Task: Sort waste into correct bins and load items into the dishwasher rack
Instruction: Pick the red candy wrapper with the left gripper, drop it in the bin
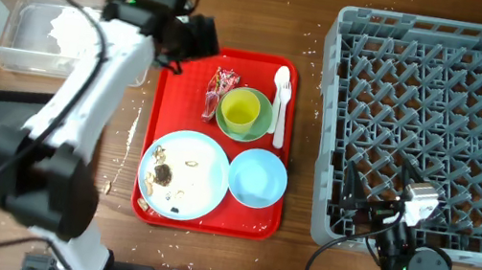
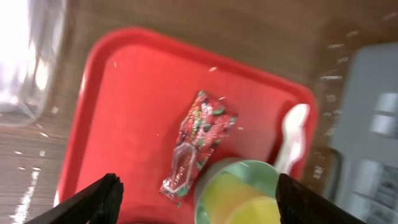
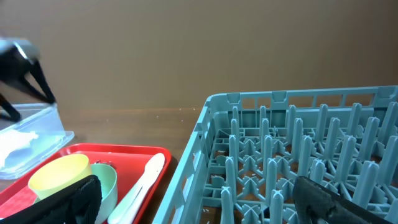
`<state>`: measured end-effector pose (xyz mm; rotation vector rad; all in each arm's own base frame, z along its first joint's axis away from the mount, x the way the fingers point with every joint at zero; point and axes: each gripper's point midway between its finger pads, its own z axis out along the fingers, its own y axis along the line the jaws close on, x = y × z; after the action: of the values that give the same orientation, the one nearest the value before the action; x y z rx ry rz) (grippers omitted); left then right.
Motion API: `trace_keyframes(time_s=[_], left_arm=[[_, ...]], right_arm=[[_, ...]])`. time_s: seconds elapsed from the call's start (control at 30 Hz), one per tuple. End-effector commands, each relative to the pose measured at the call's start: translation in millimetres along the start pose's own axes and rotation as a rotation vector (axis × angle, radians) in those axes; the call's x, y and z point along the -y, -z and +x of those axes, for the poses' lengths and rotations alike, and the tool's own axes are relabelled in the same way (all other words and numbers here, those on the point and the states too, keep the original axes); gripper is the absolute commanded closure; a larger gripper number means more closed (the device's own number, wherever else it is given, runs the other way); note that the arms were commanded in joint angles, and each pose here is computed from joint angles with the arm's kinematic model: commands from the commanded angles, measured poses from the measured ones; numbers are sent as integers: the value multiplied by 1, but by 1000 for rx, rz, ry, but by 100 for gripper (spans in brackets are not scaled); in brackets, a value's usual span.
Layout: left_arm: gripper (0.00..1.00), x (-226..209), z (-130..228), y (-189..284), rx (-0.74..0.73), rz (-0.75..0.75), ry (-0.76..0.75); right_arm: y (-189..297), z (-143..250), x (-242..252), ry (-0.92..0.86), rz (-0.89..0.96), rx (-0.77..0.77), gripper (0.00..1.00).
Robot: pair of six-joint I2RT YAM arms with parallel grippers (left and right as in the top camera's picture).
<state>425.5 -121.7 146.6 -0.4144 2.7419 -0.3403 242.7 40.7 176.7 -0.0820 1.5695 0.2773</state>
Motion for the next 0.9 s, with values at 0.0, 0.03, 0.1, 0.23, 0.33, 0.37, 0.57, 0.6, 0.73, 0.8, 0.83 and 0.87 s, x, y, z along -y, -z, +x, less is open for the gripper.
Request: trace_keyframes(time_s=[0.0,0.03,0.1,0.23,0.33,0.37,0.57,0.6,0.73,0.8,0.83,0.87], left_arm=[[22,-17,4,-45,-45,-77,75],[23,-18,3,-55,-49,-78,75],[26,-14,19,-83,-114,-81,60],[27,-8,49,-119,-197,-119,16],[31,-13,62,-136,-239,-147,13],[36,-15,64,-138,-249,-153,13],[96,-20,59,-135,-232,-179,14],[96,-22,53,-128,-221,-185,22],[96,-31,-10,-64,-48,-129,105],[96,-48,-45,-25,62,-95,186],[96,-66,-69,5,149,-71,262],[96,-80,-86,26,215,-55,322]], right_arm=[[0,-2,0,20,0,10,1],[0,-2,0,20,0,11,0],[0,-2,0,20,0,11,0],[0,-2,0,20,0,10,0],[0,-2,0,20,0,10,0],[0,-2,0,20,0,11,0],[0,-2,0,20,0,10,0],[0,-2,0,20,0,10,0],[0,-2,0,20,0,10,0],[0,-2,0,20,0,10,0],[0,-2,0,20,0,10,0],[0,-2,0,20,0,10,0]])
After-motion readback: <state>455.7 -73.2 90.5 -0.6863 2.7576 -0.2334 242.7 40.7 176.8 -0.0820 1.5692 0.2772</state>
